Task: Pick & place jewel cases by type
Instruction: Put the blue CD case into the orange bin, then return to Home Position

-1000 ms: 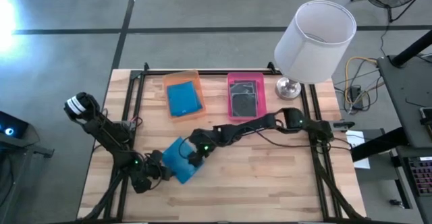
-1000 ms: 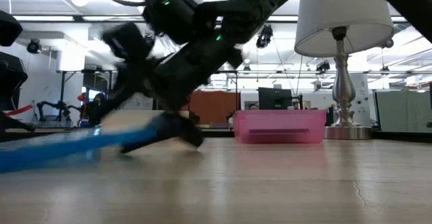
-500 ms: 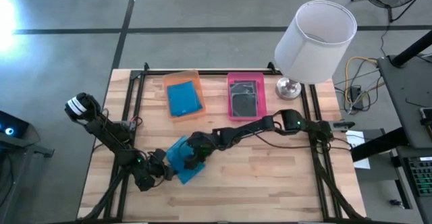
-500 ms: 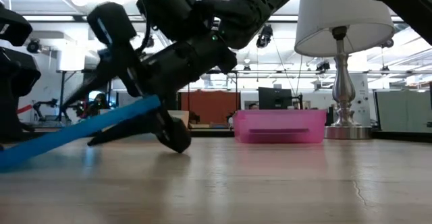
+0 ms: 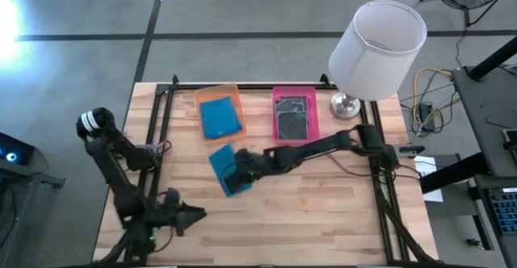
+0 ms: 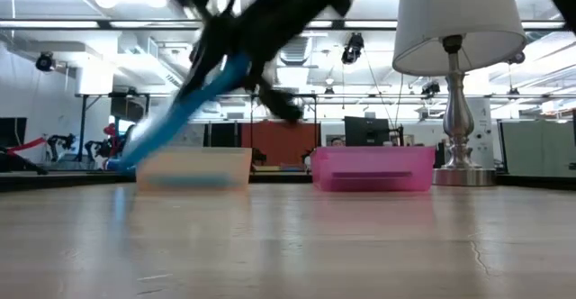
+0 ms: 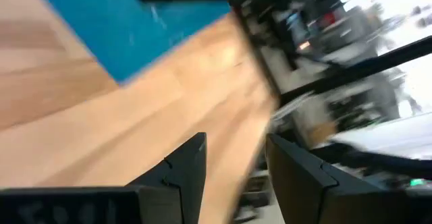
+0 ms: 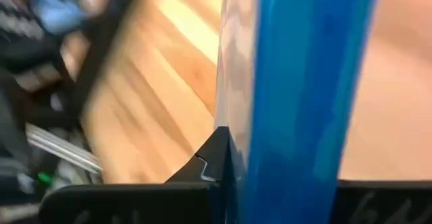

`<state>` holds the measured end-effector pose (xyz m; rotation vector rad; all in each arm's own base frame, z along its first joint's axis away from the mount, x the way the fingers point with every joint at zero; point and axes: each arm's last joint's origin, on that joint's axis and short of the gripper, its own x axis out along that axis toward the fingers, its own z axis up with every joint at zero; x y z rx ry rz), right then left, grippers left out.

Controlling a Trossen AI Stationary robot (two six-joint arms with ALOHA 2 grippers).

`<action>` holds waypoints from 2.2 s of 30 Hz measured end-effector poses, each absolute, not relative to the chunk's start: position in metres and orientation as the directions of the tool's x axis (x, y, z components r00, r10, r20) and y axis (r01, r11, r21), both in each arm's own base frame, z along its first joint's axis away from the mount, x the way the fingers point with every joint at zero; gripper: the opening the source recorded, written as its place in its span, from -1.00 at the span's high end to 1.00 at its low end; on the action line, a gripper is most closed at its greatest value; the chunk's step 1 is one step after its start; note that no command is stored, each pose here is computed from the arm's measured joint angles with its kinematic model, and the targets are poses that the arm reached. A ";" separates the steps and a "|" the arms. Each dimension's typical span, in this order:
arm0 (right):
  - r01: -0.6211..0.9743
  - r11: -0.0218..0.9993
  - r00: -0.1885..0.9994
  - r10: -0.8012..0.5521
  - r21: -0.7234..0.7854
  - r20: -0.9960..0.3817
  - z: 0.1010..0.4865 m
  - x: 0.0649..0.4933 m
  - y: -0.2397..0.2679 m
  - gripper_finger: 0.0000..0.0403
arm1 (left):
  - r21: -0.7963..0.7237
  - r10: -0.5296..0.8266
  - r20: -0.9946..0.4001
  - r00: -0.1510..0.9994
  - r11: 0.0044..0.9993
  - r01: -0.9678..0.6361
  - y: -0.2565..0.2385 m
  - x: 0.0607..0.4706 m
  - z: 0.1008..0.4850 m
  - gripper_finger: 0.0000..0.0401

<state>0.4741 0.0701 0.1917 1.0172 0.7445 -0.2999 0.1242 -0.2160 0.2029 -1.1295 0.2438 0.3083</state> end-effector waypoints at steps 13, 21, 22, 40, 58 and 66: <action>0.521 0.345 0.839 -0.041 0.780 -0.543 0.222 0.487 -0.127 0.93 | -0.807 0.322 -0.235 0.917 0.461 -0.369 -0.184 0.127 0.236 0.33; 0.530 0.367 0.820 0.005 0.764 -0.572 0.215 0.523 -0.151 0.75 | -0.821 0.374 -0.219 0.901 0.429 -0.377 -0.152 0.122 0.235 0.33; 0.552 0.370 0.806 -0.007 0.747 -0.592 0.212 0.525 -0.154 0.68 | -0.821 0.374 -0.218 0.901 0.429 -0.377 -0.149 0.121 0.234 0.33; 0.746 0.577 0.452 -0.074 0.332 -0.889 0.255 0.479 -0.141 -0.32 | -0.834 0.403 -0.206 0.892 0.404 -0.375 -0.117 0.108 0.219 0.33; 0.372 0.879 0.781 -0.124 0.297 -0.612 0.356 0.276 0.069 -0.11 | -0.688 0.321 -0.165 0.933 0.641 -0.342 -0.113 0.155 0.287 0.33; 0.252 0.786 0.923 -0.019 0.565 -0.385 0.379 0.172 0.046 -0.08 | -0.594 0.184 -0.113 0.976 0.775 -0.215 -0.101 0.151 0.333 0.33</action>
